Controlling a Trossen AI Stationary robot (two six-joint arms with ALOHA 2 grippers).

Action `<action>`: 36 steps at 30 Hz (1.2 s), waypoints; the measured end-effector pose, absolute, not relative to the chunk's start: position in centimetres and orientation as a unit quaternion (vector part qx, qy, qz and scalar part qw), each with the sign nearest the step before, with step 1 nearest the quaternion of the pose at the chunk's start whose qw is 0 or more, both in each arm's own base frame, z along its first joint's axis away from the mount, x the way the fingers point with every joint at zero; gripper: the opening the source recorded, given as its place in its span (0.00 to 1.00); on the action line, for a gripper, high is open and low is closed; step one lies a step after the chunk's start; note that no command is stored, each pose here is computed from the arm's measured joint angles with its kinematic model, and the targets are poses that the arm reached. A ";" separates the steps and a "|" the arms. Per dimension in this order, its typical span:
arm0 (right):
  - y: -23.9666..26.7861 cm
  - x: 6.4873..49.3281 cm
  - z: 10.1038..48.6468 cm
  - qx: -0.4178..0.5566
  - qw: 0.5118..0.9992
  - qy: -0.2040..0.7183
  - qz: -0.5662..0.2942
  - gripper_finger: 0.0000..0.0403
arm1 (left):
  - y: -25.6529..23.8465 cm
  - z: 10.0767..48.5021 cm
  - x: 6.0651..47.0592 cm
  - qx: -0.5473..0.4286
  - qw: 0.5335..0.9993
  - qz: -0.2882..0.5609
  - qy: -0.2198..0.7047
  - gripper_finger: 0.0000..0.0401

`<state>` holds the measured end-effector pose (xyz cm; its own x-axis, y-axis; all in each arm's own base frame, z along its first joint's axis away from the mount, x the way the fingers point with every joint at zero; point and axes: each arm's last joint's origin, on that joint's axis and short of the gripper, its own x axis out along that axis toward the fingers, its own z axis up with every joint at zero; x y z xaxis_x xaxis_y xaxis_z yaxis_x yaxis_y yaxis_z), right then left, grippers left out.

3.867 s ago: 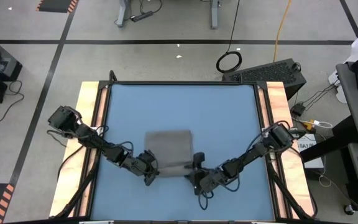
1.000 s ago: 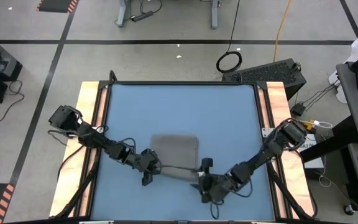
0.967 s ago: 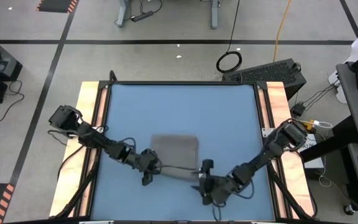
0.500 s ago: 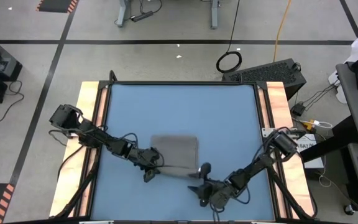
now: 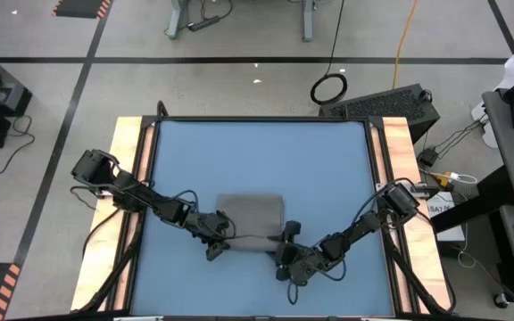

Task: Roll towel
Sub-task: Roll the gray towel

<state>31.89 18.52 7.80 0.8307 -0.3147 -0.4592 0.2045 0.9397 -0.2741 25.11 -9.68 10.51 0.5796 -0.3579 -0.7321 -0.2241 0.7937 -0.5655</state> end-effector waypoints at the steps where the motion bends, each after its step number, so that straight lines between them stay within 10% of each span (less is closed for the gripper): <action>1: 18.3 31.9 7.7 -0.095 0.950 0.261 -0.144 0.54 | -9.7 10.5 25.1 -0.318 0.830 -0.041 0.457 0.10; 10: 17.3 32.5 7.5 -0.026 0.950 0.282 -0.128 0.41 | -9.8 10.6 25.1 -0.273 0.856 -0.040 0.438 0.15; 22: 17.5 32.6 7.4 0.041 0.949 0.297 -0.101 0.10 | -9.4 12.4 24.6 -0.246 0.873 -0.041 0.419 0.51; 36: 16.3 33.2 7.2 0.153 0.930 0.320 -0.099 0.12 | -14.3 16.5 23.0 -0.044 0.972 -0.059 0.223 0.58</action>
